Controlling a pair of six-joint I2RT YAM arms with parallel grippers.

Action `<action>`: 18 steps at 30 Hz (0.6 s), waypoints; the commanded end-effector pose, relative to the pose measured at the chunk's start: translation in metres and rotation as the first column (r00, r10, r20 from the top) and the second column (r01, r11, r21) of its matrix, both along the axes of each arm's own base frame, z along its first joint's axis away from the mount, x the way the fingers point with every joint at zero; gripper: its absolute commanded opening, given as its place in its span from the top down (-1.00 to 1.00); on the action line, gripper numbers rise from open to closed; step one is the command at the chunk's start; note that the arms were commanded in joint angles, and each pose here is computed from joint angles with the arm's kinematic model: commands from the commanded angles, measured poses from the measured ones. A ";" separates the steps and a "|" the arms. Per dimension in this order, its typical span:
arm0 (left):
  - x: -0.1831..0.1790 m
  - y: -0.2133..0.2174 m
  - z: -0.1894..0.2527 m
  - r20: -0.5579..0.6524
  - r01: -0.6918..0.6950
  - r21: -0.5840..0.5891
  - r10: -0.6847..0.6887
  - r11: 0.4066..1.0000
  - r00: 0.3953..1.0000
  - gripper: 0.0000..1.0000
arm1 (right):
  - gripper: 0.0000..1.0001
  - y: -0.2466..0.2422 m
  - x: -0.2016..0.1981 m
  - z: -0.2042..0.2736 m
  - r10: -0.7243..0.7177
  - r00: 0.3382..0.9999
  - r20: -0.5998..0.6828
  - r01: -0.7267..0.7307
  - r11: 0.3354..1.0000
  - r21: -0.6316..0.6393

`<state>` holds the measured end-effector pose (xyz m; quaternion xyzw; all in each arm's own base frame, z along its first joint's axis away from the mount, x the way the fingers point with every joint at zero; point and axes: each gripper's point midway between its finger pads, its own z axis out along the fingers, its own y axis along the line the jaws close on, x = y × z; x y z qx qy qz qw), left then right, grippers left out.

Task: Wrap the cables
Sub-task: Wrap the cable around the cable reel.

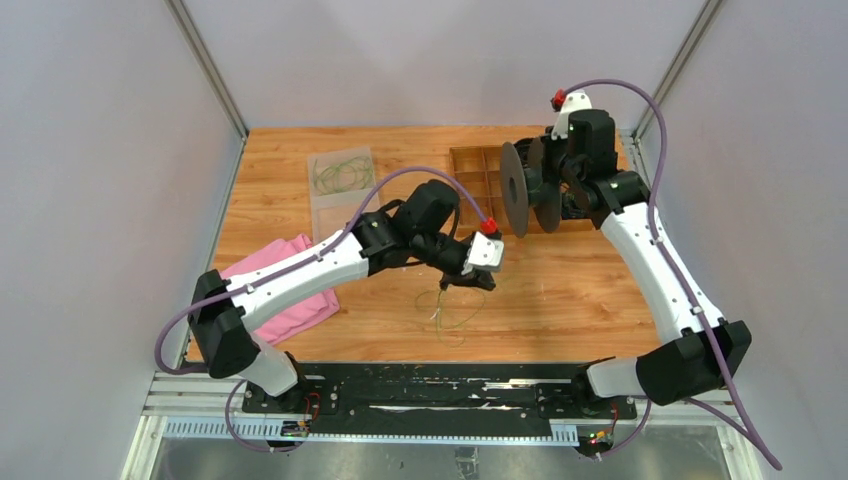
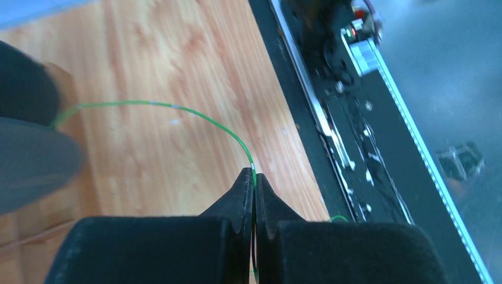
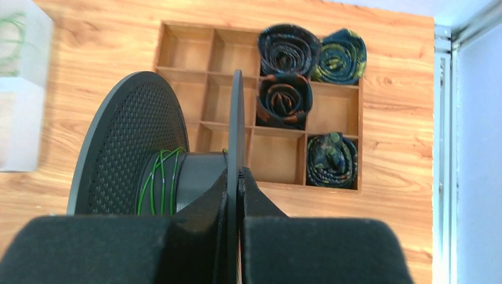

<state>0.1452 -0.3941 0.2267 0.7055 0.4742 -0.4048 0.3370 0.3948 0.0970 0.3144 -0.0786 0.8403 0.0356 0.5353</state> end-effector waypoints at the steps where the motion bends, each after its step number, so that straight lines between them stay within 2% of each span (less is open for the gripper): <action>1: 0.002 -0.003 0.064 -0.032 -0.080 -0.064 0.078 0.995 0.996 0.99 | 0.99 -0.008 0.005 0.027 -0.043 0.986 0.161 0.049 0.998 -0.039; 8: 0.014 -0.014 0.106 -0.095 -0.185 -0.097 0.176 0.978 0.980 0.99 | 0.99 0.003 -0.001 -0.001 -0.012 0.989 0.149 0.027 0.994 -0.102; 13: 0.030 -0.015 0.119 -0.062 -0.257 -0.115 0.252 0.959 0.966 0.99 | 0.99 0.014 -0.010 -0.016 0.037 0.991 0.132 -0.023 0.994 -0.108; 18: 0.040 -0.022 0.122 -0.103 -0.298 -0.124 0.287 0.946 0.952 0.99 | 0.99 0.031 -0.018 -0.022 0.107 0.988 0.114 -0.099 0.993 -0.070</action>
